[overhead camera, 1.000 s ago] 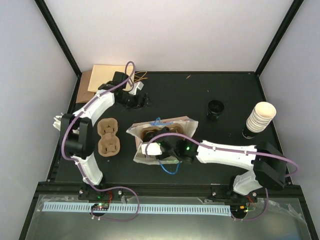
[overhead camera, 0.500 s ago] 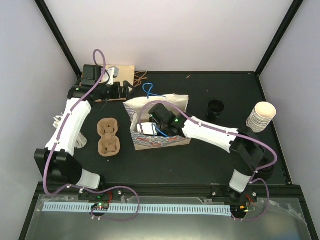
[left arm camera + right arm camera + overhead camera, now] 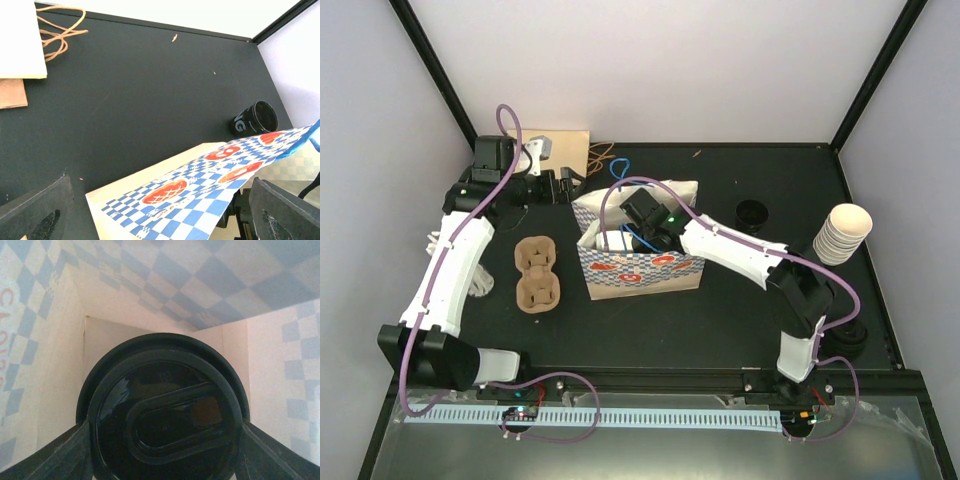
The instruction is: Pack the takeout coffee
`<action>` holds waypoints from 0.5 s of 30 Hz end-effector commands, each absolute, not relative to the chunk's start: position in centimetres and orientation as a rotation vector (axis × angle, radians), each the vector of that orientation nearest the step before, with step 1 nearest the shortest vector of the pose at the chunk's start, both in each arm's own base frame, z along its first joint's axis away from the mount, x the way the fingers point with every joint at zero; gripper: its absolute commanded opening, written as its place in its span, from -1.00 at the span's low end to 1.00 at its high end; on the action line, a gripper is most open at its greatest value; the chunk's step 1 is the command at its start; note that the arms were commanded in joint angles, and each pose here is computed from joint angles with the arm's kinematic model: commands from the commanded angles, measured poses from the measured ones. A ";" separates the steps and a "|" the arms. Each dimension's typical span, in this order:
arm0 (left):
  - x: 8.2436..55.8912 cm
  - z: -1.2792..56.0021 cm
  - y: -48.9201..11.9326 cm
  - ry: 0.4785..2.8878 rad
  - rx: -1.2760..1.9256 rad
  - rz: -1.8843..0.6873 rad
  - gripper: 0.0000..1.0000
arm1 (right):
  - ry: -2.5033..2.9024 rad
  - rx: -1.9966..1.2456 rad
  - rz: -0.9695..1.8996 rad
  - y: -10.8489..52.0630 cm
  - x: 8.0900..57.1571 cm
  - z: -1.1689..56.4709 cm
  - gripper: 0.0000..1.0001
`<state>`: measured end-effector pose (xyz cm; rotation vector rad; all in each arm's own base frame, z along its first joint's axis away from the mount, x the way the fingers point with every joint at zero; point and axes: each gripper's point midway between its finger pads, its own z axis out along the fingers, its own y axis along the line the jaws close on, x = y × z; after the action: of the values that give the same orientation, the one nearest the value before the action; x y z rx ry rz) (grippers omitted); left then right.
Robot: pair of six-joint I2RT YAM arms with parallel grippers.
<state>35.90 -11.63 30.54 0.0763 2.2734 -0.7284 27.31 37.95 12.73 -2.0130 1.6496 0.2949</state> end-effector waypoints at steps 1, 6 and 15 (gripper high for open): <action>34.6 30.8 -11.7 2.273 0.103 -0.752 0.98 | 1.863 -2.160 0.359 34.5 23.8 5.8 -0.15; 33.8 30.9 -11.7 2.264 0.109 -0.753 0.98 | 1.901 -2.149 0.395 33.9 22.9 3.6 -0.14; 33.3 29.6 -11.6 2.296 0.104 -0.752 0.98 | 1.929 -2.119 0.385 33.4 22.5 1.6 -0.12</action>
<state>33.94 -11.67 29.38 0.0821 2.2997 -0.7457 26.96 38.70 11.86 -1.9103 1.6046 0.3825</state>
